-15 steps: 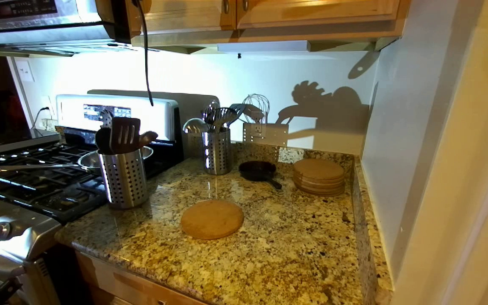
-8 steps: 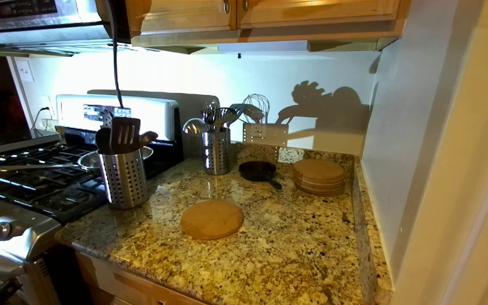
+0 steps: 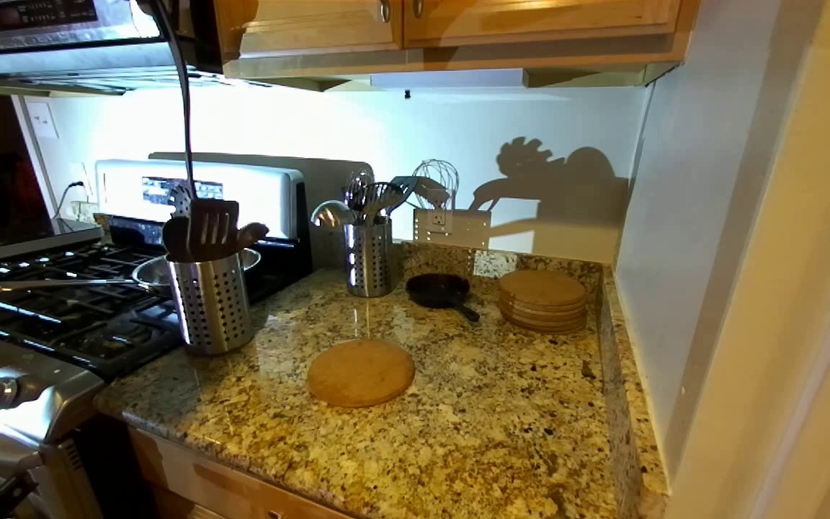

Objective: Pick the spatula and put it in the utensil rack

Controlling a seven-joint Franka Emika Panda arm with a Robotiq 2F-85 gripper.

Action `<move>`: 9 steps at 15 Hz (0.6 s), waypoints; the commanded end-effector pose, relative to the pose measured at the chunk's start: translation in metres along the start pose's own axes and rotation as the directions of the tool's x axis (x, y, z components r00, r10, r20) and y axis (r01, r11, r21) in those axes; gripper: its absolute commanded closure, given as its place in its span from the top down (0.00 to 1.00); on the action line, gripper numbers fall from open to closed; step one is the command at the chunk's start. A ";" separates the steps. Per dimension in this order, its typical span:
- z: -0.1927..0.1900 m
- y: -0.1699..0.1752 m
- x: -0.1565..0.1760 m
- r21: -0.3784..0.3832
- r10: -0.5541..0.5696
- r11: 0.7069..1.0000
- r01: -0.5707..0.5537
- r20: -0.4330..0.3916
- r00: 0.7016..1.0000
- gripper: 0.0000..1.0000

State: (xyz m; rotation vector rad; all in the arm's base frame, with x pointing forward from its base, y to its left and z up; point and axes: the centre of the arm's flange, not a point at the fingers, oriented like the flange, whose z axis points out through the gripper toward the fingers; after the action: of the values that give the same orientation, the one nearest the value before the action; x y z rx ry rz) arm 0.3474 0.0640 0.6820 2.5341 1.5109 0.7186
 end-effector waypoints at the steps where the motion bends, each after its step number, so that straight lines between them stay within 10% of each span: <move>1: 0.030 -0.003 0.002 0.006 -0.020 1.000 0.020 0.034 0.999 0.06; 9: 0.075 -0.008 0.021 0.030 -0.032 0.999 0.032 -0.008 0.999 0.06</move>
State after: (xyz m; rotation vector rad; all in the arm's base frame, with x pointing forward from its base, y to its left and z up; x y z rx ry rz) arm 0.3779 0.0855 0.6322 2.5421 1.5579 0.6380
